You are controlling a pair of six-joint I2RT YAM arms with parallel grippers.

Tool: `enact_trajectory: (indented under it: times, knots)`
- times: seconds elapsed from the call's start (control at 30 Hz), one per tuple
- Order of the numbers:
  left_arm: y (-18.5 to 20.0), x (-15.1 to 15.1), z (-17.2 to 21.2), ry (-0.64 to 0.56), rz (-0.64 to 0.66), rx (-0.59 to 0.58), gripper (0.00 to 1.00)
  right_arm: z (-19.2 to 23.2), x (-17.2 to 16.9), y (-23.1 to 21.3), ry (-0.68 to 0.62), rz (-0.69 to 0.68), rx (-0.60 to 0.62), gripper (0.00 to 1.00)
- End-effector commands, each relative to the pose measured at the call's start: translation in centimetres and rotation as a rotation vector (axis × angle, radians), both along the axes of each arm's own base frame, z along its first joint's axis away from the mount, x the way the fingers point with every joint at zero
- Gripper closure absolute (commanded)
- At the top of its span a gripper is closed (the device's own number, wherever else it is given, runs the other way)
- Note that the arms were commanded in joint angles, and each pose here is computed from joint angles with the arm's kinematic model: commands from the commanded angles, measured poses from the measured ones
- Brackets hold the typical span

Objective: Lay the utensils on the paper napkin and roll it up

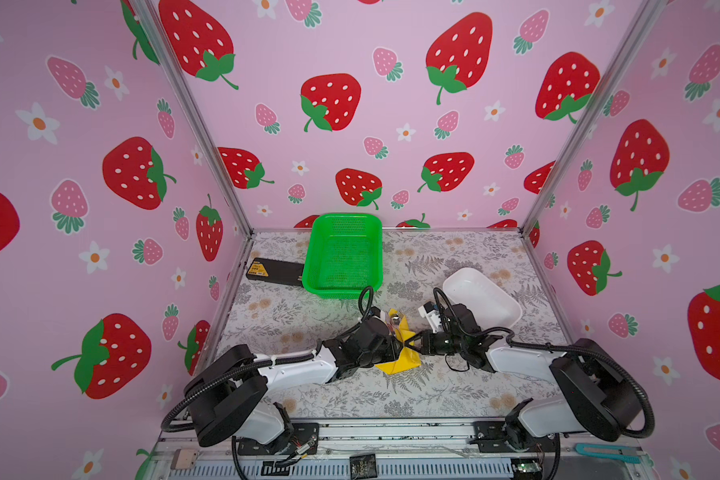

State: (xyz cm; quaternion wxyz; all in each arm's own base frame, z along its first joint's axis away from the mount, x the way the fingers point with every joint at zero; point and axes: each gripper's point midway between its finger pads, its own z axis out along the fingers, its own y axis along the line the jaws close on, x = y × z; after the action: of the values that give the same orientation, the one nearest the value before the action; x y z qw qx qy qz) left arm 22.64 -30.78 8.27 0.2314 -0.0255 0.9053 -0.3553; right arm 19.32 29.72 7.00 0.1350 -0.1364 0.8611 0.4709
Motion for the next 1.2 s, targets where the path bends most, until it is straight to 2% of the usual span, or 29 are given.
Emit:
enact_trajectory:
  times: [0.0,0.1,0.47,0.7,0.8,0.9,1.07,1.17]
  knots:
    - [0.4,1.0,1.1,-0.011,0.063,-0.102,0.53,-0.2,-0.4,0.7,-0.014,0.046,-0.016,0.90]
    - [1.0,1.4,0.9,0.004,0.093,-0.146,0.48,-0.5,-0.7,0.9,-0.011,0.062,-0.022,0.89]
    - [0.2,2.8,0.0,0.049,0.111,-0.220,0.39,-1.5,-1.6,1.0,-0.001,0.105,-0.037,0.69]
    - [0.3,2.6,-2.0,0.126,0.121,-0.197,0.41,-2.0,-1.8,0.9,0.007,0.108,-0.049,0.68]
    - [0.6,2.6,-2.9,0.151,0.139,-0.182,0.45,-2.0,-1.8,0.9,0.006,0.107,-0.050,0.68]
    - [0.5,2.6,-3.2,0.161,0.140,-0.184,0.54,-1.9,-1.8,0.9,0.005,0.108,-0.050,0.68]
    - [0.4,2.6,-3.5,0.168,0.125,-0.177,0.81,-1.7,-1.4,0.6,-0.011,0.086,-0.067,0.68]
    - [1.0,2.4,-3.9,0.173,0.136,-0.144,0.91,-1.0,-0.8,0.0,-0.047,0.054,-0.086,0.68]
